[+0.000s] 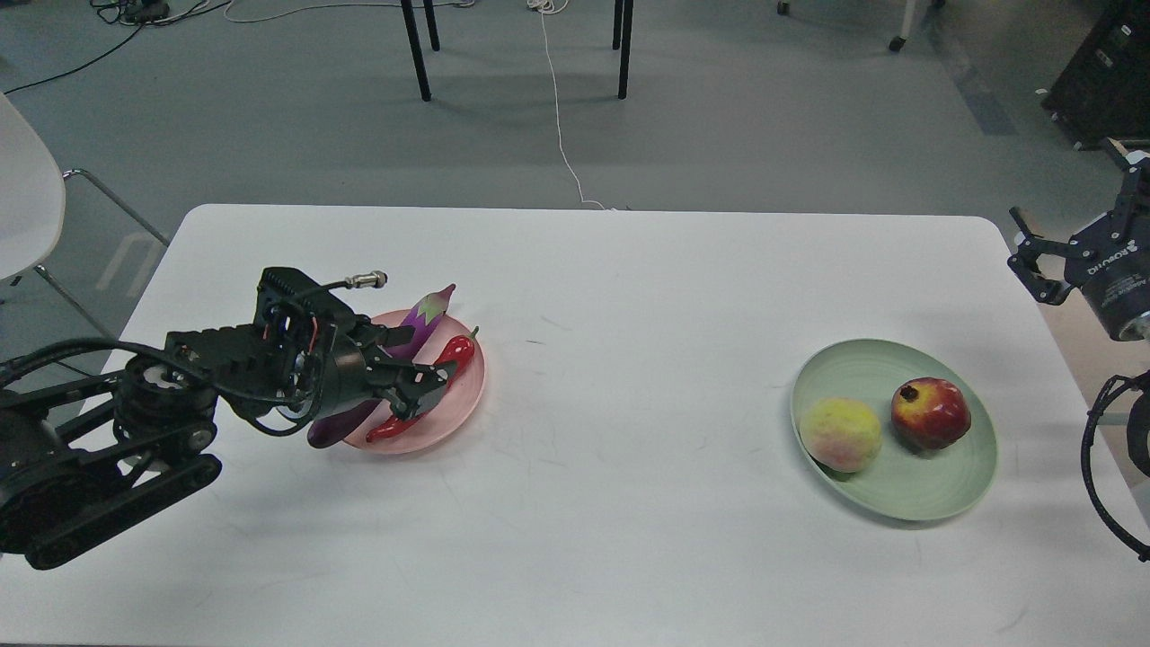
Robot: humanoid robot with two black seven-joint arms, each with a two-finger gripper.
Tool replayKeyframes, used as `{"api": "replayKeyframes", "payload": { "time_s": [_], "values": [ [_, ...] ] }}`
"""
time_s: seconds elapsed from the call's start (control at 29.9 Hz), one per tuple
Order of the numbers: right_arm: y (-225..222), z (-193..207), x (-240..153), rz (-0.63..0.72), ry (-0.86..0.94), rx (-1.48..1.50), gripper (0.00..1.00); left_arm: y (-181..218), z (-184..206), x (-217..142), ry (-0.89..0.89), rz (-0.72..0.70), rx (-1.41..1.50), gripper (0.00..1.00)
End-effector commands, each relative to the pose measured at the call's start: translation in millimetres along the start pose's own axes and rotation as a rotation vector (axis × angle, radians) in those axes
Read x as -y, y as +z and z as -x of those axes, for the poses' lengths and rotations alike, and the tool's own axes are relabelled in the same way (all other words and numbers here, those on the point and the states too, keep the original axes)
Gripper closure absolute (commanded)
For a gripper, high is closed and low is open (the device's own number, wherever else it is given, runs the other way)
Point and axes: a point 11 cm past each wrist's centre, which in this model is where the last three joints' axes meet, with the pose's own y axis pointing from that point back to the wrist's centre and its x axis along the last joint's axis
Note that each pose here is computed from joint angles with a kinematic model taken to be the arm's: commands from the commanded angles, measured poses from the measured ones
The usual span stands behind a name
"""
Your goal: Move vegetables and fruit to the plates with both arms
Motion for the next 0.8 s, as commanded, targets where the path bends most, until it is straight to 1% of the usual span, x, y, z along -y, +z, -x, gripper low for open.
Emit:
{"api": "replayKeyframes", "payload": {
  "time_s": [0.0, 0.13, 0.2, 0.27, 0.33, 0.47, 0.57, 0.67, 0.77],
  "values": [
    [-3, 4, 5, -0.014, -0.009, 0.005, 0.01, -6, -31, -5, 0.146, 0.046, -0.305, 0.06],
    [-23, 10, 17, -0.08, -0.02, 0.015, 0.01, -22, -70, -10, 0.298, 0.145, -0.795, 0.04],
    [-32, 10, 20, -0.114, -0.019, 0.024, 0.01, -22, -89, -9, 0.36, 0.241, -1.067, 0.04],
    [-47, 11, 23, -0.162, -0.017, 0.036, 0.01, -19, -102, -8, 0.393, 0.341, -1.277, 0.03],
    [-56, 15, 31, -0.198, -0.024, 0.052, 0.01, -30, -110, -9, 0.438, 0.387, -1.409, 0.03],
    [-51, 35, 46, -0.208, -0.064, 0.097, 0.02, -56, -127, -8, 0.567, 0.483, -1.651, 0.03],
    [-46, 44, 54, -0.212, -0.077, 0.125, 0.02, -77, -128, -3, 0.638, 0.575, -1.852, 0.03],
    [-31, 51, 65, -0.2, -0.072, 0.167, 0.02, -94, -123, -4, 0.681, 0.684, -2.025, 0.03],
    [-21, 47, 72, -0.189, -0.035, 0.209, 0.01, -103, -118, -5, 0.712, 0.719, -2.097, 0.03]
  ]
}}
